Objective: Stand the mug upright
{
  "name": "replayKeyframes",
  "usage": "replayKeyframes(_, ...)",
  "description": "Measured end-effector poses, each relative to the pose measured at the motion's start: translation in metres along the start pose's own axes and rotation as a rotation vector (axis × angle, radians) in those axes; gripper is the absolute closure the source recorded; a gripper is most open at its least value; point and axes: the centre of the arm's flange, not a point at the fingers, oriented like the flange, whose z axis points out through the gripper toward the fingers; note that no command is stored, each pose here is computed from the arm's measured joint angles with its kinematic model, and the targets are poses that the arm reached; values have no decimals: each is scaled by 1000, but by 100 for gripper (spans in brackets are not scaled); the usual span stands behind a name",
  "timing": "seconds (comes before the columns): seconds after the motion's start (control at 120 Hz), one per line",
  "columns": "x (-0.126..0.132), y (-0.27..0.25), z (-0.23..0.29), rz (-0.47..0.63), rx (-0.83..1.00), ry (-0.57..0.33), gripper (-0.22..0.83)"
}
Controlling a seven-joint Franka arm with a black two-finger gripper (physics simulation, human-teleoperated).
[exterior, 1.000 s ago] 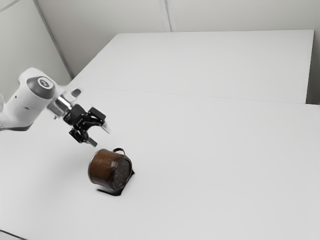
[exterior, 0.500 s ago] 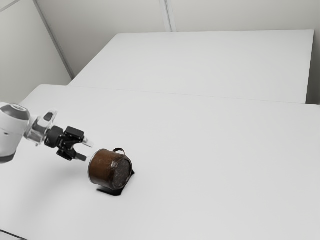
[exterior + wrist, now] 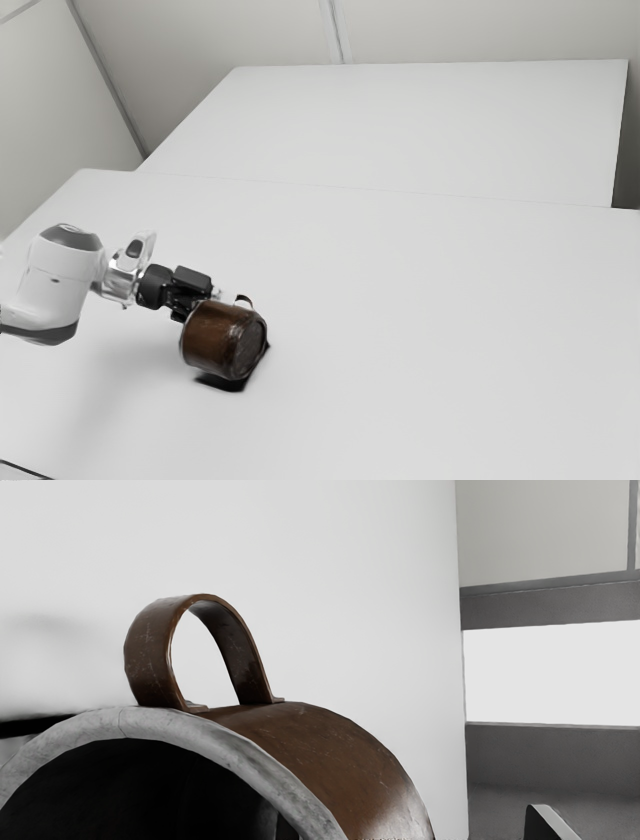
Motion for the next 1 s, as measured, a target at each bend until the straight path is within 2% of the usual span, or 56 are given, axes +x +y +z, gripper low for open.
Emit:
replayKeyframes(0.108,1,5,10,37,-11,-12,46)
replayKeyframes(0.225,2,6,12,65,-17,-10,62)
replayKeyframes(0.433,11,6,-12,107,-2,45,73)
replayKeyframes(0.542,52,42,-51,224,43,109,75)
replayKeyframes(0.6,72,65,-66,293,83,107,76)
replayKeyframes(0.7,106,114,-76,450,266,-20,77)
replayKeyframes(0.825,125,148,-44,590,565,-292,78)
replayKeyframes(0.9,118,155,-8,622,683,-427,79)
replayKeyframes(1.0,79,142,53,636,779,-542,78)
